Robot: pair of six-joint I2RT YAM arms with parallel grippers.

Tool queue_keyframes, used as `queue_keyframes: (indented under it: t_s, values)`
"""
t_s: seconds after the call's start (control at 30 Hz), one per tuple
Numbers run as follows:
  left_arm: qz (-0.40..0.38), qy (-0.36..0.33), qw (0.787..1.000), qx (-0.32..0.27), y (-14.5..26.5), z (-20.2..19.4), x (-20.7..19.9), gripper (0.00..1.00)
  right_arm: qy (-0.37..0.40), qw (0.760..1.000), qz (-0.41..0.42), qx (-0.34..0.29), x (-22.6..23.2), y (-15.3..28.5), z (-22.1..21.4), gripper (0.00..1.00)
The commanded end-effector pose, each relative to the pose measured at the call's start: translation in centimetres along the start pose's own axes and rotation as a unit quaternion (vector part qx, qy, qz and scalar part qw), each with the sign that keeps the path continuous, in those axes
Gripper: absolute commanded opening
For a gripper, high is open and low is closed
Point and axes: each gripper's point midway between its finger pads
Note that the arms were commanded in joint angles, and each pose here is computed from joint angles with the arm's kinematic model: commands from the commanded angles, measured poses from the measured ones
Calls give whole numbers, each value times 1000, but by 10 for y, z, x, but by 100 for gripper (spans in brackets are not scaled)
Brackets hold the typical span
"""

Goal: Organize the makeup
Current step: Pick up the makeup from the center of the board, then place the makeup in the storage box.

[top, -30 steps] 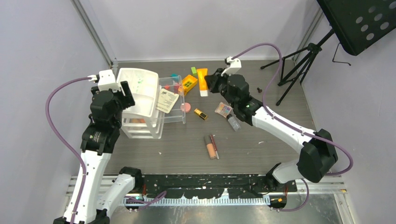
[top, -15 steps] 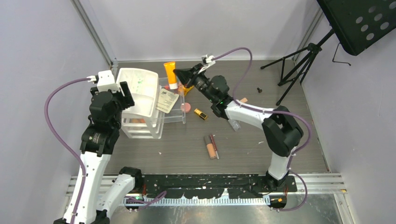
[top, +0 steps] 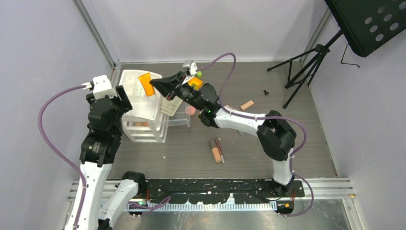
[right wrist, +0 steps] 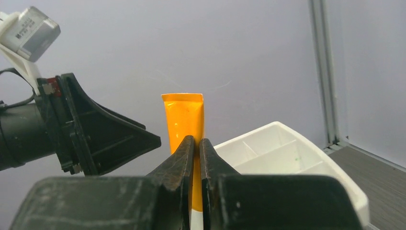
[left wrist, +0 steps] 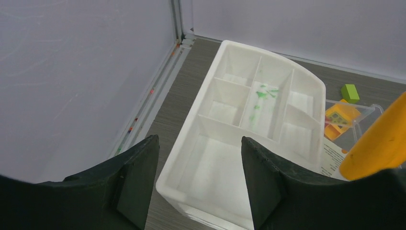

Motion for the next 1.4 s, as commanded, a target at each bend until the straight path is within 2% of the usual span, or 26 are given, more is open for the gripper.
queue_keyframes:
  t_s: [0.0, 0.27, 0.57, 0.83, 1.23, 1.37]
  values:
    - [48, 25, 998, -41, 7, 17, 21, 65, 25, 998, 46, -36, 29, -18, 7, 0]
    - [103, 46, 991, -78, 26, 27, 48, 66, 45, 996, 66, -33, 48, -38, -31, 0]
    - [91, 53, 991, -85, 27, 27, 46, 68, 73, 995, 44, -60, 34, -24, -59, 0]
    - [83, 52, 992, -82, 25, 26, 42, 68, 116, 990, -12, -85, 11, -11, -57, 0]
    - [75, 50, 993, -77, 23, 24, 38, 68, 135, 987, -27, -82, 4, 7, -64, 0]
    - [74, 50, 993, -77, 22, 23, 37, 68, 137, 987, -29, -80, 3, 10, -65, 6]
Point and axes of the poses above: each gripper's point midway between its finger pads, its own y axis back along the fingers, its own x axis along the line the jaws close on, z = x × y, and after that the axes turned 6 degrees about y, right-handed
